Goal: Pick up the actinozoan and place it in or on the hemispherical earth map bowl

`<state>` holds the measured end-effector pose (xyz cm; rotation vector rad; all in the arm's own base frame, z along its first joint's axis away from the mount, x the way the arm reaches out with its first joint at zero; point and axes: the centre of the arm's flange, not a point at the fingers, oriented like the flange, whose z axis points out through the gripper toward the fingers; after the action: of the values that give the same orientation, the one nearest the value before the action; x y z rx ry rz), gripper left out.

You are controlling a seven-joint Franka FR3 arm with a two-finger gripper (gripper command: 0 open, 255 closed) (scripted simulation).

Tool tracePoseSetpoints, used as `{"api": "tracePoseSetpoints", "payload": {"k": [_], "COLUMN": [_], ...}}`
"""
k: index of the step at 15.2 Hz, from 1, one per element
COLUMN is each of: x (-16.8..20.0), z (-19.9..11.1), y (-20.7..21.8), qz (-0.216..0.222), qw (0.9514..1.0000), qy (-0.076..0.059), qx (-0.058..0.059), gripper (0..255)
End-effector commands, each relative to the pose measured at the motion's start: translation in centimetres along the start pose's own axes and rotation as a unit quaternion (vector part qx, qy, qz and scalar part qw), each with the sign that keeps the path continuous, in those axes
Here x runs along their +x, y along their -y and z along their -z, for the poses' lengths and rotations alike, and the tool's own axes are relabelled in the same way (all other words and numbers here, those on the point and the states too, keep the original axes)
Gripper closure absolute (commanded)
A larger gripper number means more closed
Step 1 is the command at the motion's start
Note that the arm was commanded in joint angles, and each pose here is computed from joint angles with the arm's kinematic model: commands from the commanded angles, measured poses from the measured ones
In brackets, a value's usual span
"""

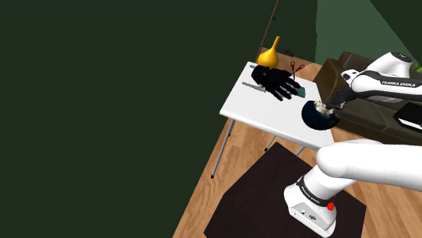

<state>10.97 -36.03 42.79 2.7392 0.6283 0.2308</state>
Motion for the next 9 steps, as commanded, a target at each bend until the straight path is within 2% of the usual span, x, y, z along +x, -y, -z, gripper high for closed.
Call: {"api": "tracePoseSetpoints", "payload": {"k": [1, 3, 4, 5, 6, 7, 9], "x": [0.0, 0.0, 0.0, 1.2, 2.3, 3.0, 2.7], "z": [-0.2, -0.1, -0.1, -0.5, -1.2, -1.8, -2.8], "y": [0.1, 0.0, 0.0, -2.6, -5.1, -6.5, -6.3], "qz": [0.000, 0.000, 0.000, 0.008, 0.017, 0.022, 0.022], "qw": [1.0000, 1.0000, 1.0000, 0.9971, 0.9885, 0.9811, 0.9811], "qy": [0.000, 0.000, 0.000, 0.058, 0.116, 0.149, 0.149], "qx": [0.001, 0.000, 0.000, 0.048, 0.095, 0.122, 0.122], "gripper": [255, 255, 0, 0, 0, 0, 0]}}
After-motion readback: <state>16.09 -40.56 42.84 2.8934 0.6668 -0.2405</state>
